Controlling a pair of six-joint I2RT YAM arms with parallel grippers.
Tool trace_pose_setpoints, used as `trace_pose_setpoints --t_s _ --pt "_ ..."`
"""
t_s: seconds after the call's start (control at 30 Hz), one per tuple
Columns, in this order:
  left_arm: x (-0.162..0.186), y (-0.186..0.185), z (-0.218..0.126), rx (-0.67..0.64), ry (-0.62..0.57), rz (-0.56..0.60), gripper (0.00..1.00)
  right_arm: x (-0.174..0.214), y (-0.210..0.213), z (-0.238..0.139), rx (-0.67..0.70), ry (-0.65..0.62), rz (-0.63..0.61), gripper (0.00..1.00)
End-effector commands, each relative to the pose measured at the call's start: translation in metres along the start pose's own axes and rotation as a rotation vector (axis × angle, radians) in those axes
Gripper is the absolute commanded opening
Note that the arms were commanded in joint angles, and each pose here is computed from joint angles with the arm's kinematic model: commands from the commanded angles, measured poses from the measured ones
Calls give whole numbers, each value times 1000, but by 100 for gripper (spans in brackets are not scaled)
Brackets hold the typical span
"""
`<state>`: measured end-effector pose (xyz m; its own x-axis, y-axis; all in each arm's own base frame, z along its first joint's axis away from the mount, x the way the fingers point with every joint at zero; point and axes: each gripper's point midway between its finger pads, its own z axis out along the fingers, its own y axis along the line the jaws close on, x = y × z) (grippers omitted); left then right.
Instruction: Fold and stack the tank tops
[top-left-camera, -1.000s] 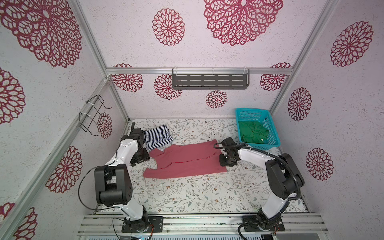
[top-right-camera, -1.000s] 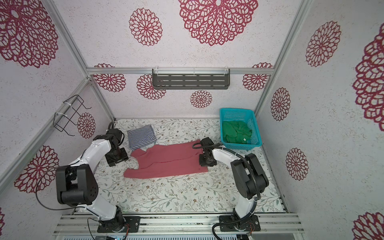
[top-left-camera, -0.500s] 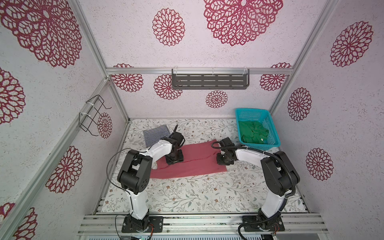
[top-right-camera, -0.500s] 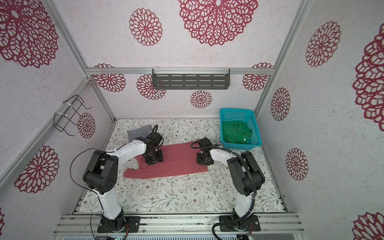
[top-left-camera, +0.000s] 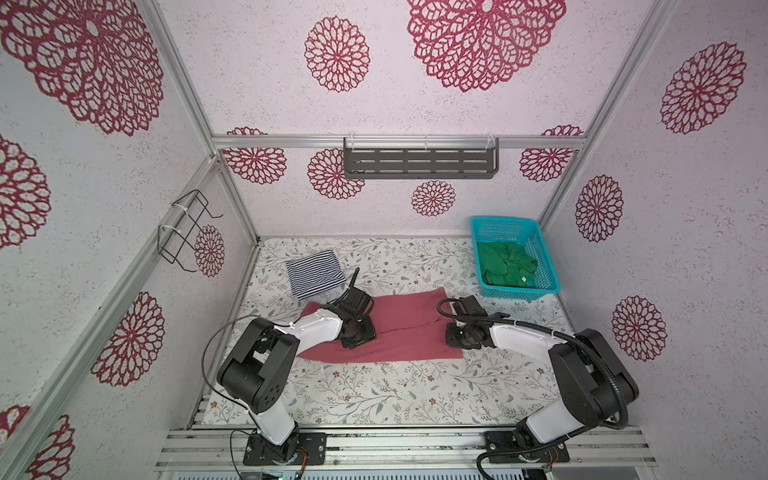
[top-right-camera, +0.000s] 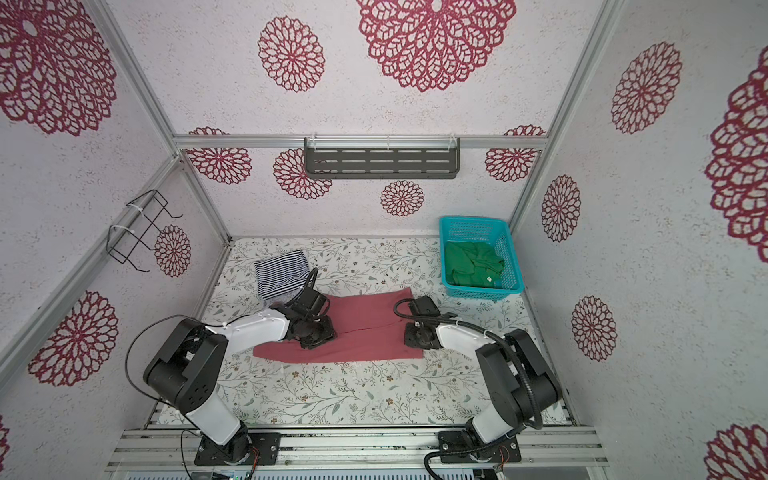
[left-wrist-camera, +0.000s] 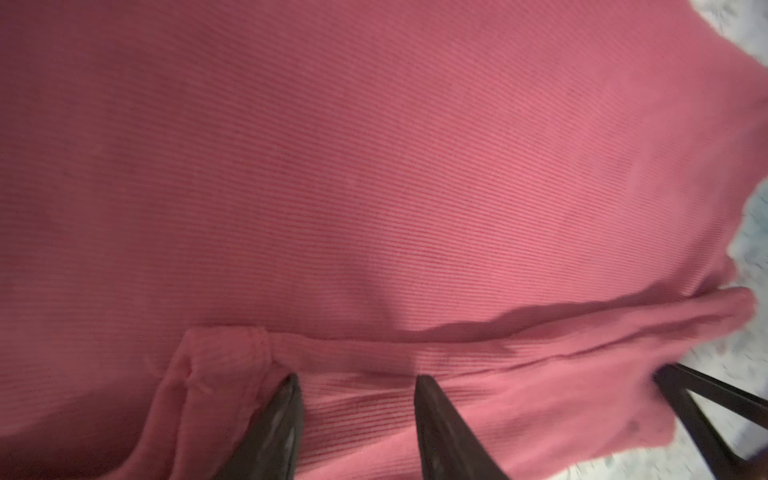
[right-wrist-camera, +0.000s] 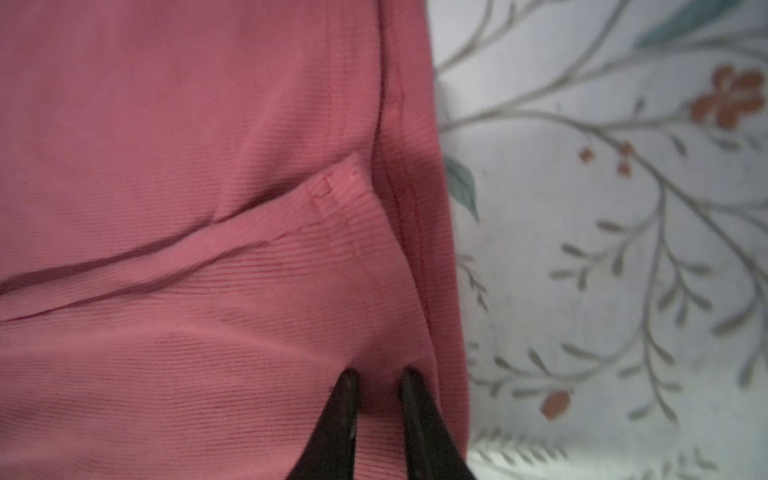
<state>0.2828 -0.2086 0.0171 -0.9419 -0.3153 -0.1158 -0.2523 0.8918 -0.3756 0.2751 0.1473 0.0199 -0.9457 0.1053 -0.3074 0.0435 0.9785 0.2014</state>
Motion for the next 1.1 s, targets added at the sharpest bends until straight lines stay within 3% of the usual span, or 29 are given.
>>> trace_pose_setpoints --t_s 0.0,0.23,0.43,0.8,1.07 --pt "58 27 -3 -98 195 -47 49 53 -40 -14 151 191 24 25" --pt "-70 -12 -90 -26 -27 141 56 -53 2 -72 21 -16 -107 37" --pt "-139 -4 -77 -108 -112 282 52 -113 25 -76 -11 -118 -259 37" --pt "-158 -10 -30 -102 -116 466 49 -152 17 -49 -28 -121 -277 36" --pt "-141 -4 7 -78 -20 457 46 -172 23 -26 -24 -110 -314 37"
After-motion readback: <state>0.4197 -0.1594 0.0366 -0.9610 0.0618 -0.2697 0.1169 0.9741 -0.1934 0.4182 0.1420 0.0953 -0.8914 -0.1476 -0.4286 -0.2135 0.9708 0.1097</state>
